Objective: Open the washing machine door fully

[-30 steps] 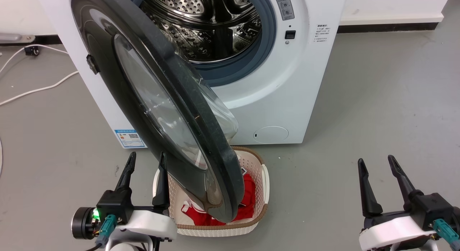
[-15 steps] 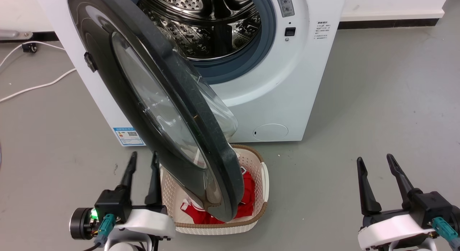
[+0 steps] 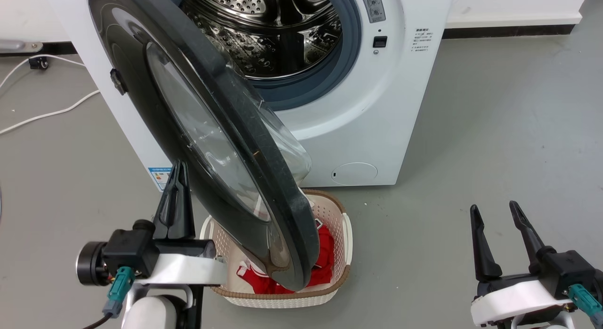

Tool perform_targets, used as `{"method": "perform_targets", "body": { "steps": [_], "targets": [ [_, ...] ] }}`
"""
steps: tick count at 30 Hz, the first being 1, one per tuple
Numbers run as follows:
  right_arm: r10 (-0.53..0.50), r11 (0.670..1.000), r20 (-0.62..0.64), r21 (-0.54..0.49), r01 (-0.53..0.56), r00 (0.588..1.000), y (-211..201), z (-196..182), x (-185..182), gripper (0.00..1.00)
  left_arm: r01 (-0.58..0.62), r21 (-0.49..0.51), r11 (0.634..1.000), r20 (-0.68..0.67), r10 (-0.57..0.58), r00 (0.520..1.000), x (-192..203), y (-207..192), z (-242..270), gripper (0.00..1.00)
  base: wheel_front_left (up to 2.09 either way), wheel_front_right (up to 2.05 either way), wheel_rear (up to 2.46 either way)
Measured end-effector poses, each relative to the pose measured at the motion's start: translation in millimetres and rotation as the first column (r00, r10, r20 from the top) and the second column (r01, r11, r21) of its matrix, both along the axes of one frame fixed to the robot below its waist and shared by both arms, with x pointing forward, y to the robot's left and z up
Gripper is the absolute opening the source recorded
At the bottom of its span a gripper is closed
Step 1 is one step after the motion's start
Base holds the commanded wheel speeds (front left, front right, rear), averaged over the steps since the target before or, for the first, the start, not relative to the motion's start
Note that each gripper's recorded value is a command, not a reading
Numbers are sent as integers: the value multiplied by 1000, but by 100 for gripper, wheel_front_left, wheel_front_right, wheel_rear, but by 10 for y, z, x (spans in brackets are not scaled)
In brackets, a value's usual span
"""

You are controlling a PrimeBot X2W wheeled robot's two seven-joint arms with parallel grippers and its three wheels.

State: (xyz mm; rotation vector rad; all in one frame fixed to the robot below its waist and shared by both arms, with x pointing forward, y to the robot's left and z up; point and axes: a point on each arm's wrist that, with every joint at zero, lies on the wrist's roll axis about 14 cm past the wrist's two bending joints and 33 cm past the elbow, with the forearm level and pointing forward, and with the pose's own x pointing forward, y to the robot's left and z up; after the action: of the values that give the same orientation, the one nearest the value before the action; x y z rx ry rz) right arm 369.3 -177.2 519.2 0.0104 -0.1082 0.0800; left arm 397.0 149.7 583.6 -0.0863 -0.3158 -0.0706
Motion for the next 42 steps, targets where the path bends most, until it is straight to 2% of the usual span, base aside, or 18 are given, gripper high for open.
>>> {"method": "perform_targets", "body": {
  "steps": [8,16,22,23,30,37,42],
  "targets": [
    [2,1000,7,1,-2,1000,8,22,-2,100,3,23,1000,235,-8,972,-78,-43,756,0,0,0,0],
    [-1,1000,11,1,1,1000,-2,37,-15,100,47,51,998,505,-66,861,-431,-250,1599,0,0,0,0],
    [-5,1000,7,1,5,1000,-17,35,-34,100,165,72,984,572,-176,801,-650,-553,1798,0,0,0,0],
    [-7,1000,-3,3,7,1000,-21,8,-58,100,264,84,961,557,-265,787,-716,-787,1755,0,0,0,0],
    [-3,1000,-6,7,3,1000,-7,1,-58,100,510,61,858,379,-492,784,-796,-1374,1346,0,0,0,0],
    [0,1000,-18,8,0,1000,2,-32,-34,100,653,-10,757,120,-648,752,-888,-1809,693,0,0,0,0],
    [0,1000,-30,11,0,1000,3,-71,-13,100,692,-55,720,-20,-694,720,-929,-1971,281,0,0,0,0]
  ]
}}
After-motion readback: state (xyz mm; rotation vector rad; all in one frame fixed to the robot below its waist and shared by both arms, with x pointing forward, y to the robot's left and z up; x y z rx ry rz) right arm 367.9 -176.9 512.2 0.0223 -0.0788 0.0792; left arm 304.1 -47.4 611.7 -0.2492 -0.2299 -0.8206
